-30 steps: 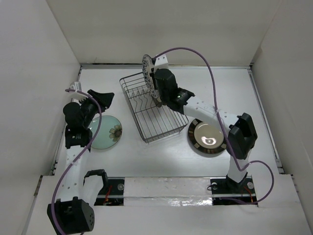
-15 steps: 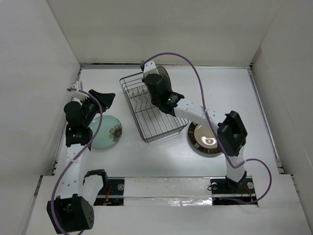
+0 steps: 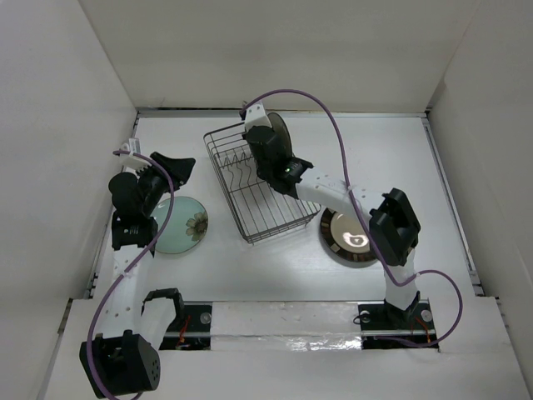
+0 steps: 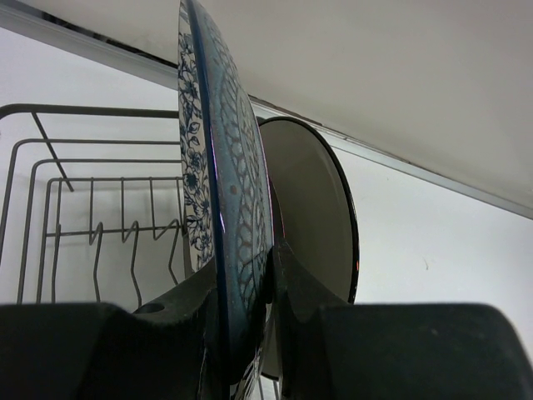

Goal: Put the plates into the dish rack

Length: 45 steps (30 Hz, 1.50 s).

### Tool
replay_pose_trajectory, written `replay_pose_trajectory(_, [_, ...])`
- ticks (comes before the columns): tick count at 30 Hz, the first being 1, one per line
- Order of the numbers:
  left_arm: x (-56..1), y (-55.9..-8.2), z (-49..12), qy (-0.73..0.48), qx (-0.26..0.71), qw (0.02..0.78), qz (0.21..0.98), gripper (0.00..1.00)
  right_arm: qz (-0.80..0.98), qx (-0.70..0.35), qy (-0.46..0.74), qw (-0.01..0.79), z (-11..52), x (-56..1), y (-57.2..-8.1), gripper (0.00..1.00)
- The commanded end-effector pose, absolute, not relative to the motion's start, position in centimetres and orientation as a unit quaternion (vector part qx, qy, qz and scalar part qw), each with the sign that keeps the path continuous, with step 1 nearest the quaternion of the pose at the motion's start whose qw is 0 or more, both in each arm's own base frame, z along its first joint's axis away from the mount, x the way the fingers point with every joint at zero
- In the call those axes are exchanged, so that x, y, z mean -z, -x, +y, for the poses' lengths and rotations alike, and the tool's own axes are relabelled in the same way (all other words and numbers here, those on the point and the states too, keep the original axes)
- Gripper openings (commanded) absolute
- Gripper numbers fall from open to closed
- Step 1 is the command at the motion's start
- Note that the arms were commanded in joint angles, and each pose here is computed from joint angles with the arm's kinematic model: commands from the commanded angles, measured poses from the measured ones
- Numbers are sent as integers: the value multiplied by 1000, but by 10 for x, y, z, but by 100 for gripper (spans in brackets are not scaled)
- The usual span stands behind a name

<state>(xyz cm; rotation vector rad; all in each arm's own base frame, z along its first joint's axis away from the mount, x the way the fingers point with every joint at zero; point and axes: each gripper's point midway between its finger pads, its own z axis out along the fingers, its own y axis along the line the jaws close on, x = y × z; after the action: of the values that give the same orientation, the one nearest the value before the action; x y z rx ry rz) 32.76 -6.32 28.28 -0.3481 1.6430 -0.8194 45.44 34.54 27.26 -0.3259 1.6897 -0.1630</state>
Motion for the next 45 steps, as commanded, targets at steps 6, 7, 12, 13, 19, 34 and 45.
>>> replay_pose_trajectory(6, [-304, -327, -63, 132, 349, 622, 688, 37, 722, 15, 72, 688, 357, -298, -460, 0])
replay_pose_trajectory(7, [-304, -328, -64, 131, 351, 622, 688, 37, 725, 15, 74, 684, 359, -292, -461, 0])
replay_pose_trajectory(12, [-305, -328, -62, 132, 348, 623, 688, 37, 736, -12, 78, 673, 369, -273, -459, 0])
replay_pose_trajectory(13, [-305, -328, -63, 132, 348, 623, 688, 37, 737, -15, 77, 672, 370, -273, -459, 0])
replay_pose_trajectory(19, [-305, -327, -63, 133, 351, 623, 686, 37, 747, -35, 78, 659, 376, -254, -456, 0])
replay_pose_trajectory(34, [-305, -328, -64, 133, 354, 623, 685, 37, 734, 29, 117, 668, 377, -269, -447, 7])
replay_pose_trajectory(45, [-306, -324, -65, 131, 355, 624, 683, 37, 735, 55, 128, 664, 381, -268, -449, 22])
